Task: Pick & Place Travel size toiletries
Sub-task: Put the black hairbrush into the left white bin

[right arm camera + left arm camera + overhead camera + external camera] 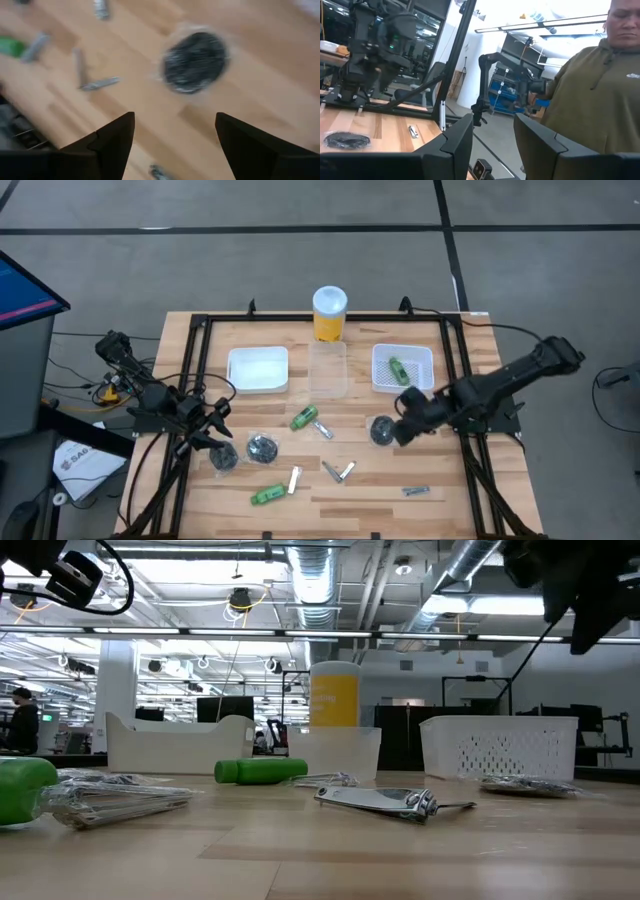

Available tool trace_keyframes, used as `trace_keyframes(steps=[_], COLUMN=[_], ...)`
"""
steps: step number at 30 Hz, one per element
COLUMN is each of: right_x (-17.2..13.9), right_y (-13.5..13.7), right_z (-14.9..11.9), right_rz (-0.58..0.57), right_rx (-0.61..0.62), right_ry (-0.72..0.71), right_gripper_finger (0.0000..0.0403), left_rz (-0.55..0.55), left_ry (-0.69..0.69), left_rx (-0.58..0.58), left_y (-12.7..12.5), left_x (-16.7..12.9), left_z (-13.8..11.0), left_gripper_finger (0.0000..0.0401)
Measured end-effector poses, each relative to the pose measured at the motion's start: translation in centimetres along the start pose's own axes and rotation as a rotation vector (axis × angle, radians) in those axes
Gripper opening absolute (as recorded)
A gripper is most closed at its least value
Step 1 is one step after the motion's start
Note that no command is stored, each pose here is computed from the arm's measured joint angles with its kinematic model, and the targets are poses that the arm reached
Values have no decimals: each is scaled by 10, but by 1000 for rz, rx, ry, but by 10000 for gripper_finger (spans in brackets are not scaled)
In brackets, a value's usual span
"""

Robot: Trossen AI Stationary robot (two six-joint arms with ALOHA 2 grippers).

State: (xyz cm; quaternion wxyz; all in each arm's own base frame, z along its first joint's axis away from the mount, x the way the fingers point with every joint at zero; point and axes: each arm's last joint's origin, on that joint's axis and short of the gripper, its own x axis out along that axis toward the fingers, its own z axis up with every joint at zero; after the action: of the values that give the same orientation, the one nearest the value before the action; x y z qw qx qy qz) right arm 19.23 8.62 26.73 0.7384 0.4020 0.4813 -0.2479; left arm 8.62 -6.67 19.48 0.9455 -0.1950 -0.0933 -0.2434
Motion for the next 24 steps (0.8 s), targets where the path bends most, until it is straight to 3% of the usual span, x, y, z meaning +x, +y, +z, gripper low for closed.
trace_keyframes(steps=[3,7,13,16,21,24], right_x=[-1,-4,-8,-8,-11,-19], right_y=[9,14,16,19,28,35], right_z=[-11,-18,-25,-25,-25,-26], right_rz=[65,126,157,184,267,352], right_rx=[-6,12,8,15,-94,-192], right_ry=[-28,-50,-42,-50,-147,-251], right_gripper_finger=[271,271,270,270,270,270], left_rz=[-17,-57,62,128,160,211], left_ry=[-66,-253,-528,-645,-713,-642], left_rx=[-18,-49,11,-45,-139,-116], left_y=[-2,-6,-5,-4,-8,-17], left_x=[0,-3,-13,-20,-19,-1], left_z=[6,25,49,58,79,99], left_gripper_finger=[140,140,140,140,140,140])
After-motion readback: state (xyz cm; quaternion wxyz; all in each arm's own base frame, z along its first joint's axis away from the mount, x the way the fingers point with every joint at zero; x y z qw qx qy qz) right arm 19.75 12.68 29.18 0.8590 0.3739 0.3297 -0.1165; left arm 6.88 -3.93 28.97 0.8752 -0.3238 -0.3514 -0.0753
